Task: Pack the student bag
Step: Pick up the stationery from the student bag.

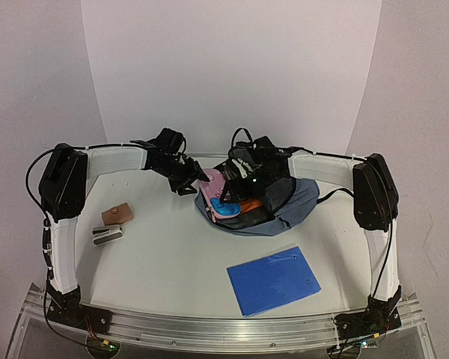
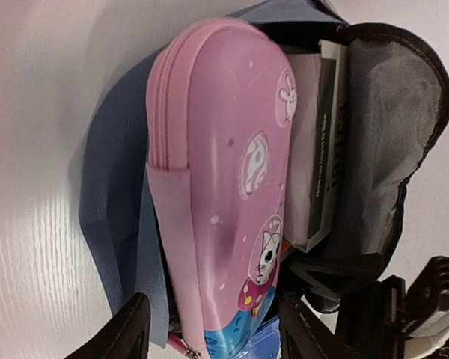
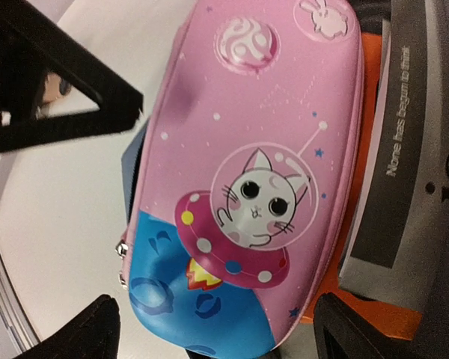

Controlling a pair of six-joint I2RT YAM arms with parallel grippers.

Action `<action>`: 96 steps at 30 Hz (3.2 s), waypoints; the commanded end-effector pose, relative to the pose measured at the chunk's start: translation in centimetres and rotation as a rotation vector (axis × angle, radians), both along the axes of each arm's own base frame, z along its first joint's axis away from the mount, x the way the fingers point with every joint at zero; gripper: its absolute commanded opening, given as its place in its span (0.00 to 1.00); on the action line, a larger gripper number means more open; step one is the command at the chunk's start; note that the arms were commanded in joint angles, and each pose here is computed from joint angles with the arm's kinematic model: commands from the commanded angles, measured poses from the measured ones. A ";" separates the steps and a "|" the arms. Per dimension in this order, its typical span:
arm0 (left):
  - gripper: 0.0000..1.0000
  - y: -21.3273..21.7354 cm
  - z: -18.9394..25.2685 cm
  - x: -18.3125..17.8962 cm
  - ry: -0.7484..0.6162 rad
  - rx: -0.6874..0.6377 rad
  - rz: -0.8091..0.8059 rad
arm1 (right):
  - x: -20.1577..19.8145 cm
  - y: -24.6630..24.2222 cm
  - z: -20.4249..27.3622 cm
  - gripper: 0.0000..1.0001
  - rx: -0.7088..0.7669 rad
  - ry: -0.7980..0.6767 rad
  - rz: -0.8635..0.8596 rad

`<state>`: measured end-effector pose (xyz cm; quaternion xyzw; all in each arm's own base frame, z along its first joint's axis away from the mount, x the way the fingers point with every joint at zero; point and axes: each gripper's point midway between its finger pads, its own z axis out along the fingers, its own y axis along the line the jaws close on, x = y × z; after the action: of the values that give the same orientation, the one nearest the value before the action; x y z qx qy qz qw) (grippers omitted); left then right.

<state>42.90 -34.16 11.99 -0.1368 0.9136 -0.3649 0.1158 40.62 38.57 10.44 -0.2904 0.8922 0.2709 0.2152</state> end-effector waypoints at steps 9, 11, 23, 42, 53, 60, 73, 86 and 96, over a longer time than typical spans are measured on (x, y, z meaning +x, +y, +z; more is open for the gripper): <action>0.78 1.9 4.2 8.5 -0.171 -0.025 -0.062 | -0.9 -0.9 1.5 0.87 -0.011 -0.058 0.041; 0.78 1.1 3.2 9.0 -0.149 -0.045 -0.084 | -0.8 -1.0 1.1 0.86 -0.021 -0.058 0.038; 0.76 0.2 -1.1 9.7 -0.067 -0.038 -0.094 | -0.9 -1.2 0.1 0.82 -0.044 -0.060 0.053; 0.00 1.4 9.7 6.3 -0.226 -0.114 -0.047 | 0.7 -1.0 6.2 0.98 0.019 -0.171 0.024; 0.00 5.0 14.1 5.7 -0.211 -0.228 0.301 | 0.5 0.7 12.8 0.98 -0.018 -0.427 0.046; 0.00 5.5 15.3 5.6 -0.117 -0.264 0.407 | 0.4 2.6 13.4 0.98 -0.178 -0.644 0.131; 0.00 3.2 18.1 1.4 -0.087 -0.416 0.275 | 5.6 0.9 13.6 0.68 -0.522 -0.993 0.050; 0.66 3.1 18.6 -3.5 -0.116 -0.402 0.039 | 2.7 1.0 17.9 0.00 -0.432 -1.224 0.164; 0.72 2.7 16.3 -4.4 -0.051 -0.366 -0.056 | -0.6 1.6 18.0 0.00 -0.374 -1.296 0.305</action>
<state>39.03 -31.35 27.50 -0.1526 0.8296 -0.5265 0.1061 41.33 39.20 21.80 -0.5653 0.6201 -0.1096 0.5328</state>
